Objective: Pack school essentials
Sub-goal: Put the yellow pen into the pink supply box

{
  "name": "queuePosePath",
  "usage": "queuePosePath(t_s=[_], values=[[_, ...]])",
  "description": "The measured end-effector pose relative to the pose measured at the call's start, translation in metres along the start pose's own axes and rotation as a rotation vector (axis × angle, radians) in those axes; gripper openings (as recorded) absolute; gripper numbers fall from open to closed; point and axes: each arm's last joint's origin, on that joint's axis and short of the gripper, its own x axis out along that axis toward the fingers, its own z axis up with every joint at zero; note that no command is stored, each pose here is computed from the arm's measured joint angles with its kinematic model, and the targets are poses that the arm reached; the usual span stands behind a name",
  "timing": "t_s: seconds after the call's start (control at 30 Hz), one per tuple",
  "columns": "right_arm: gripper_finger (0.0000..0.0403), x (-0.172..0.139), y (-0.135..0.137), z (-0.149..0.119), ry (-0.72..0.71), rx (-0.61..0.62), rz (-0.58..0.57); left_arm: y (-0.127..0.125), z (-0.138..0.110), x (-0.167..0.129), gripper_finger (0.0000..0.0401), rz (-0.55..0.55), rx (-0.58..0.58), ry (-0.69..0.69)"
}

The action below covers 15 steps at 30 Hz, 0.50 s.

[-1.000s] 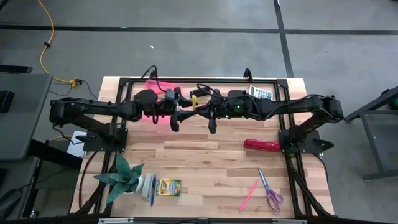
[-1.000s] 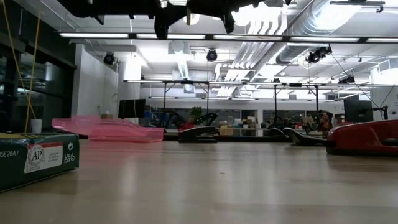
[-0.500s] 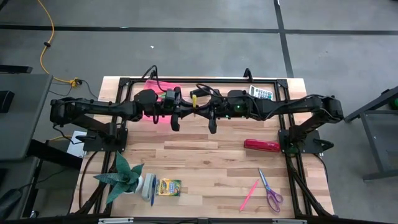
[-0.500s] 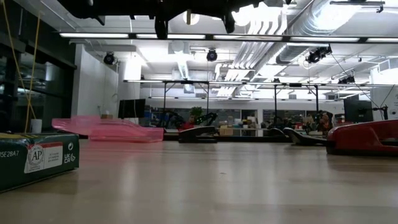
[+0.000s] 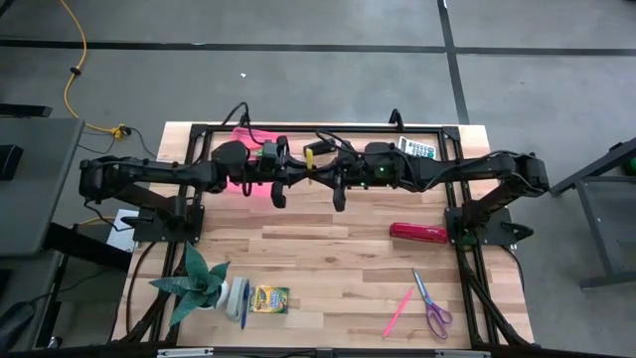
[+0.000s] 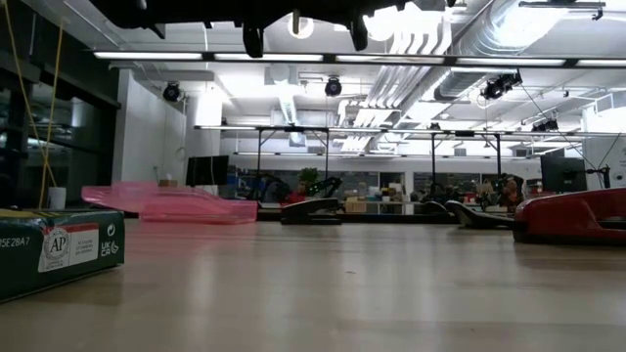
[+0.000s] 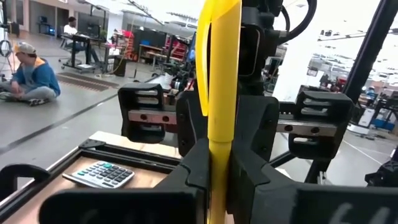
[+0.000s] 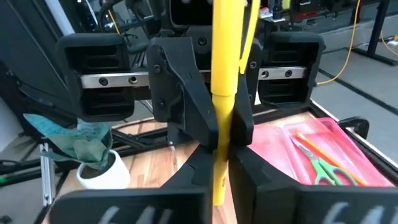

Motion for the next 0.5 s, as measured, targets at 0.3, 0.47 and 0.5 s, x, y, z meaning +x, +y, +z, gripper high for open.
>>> queuePosePath(t_s=[0.3, 0.47, 0.5], values=[[0.0173, -0.034, -0.016, 0.003, 0.168, 0.023, -0.096, 0.014, 0.024, -0.034, 0.0013, 0.109, 0.055, 0.049], [0.0222, -0.057, -0.021, 0.001, 0.182, 0.020, -0.117, 0.017, 0.044, -0.072, 0.0013, 0.174, 0.102, 0.087], [0.0225, -0.062, -0.021, 0.000, 0.157, 0.019, -0.114, 0.016, 0.047, -0.078, 0.0013, 0.181, 0.104, 0.083]])
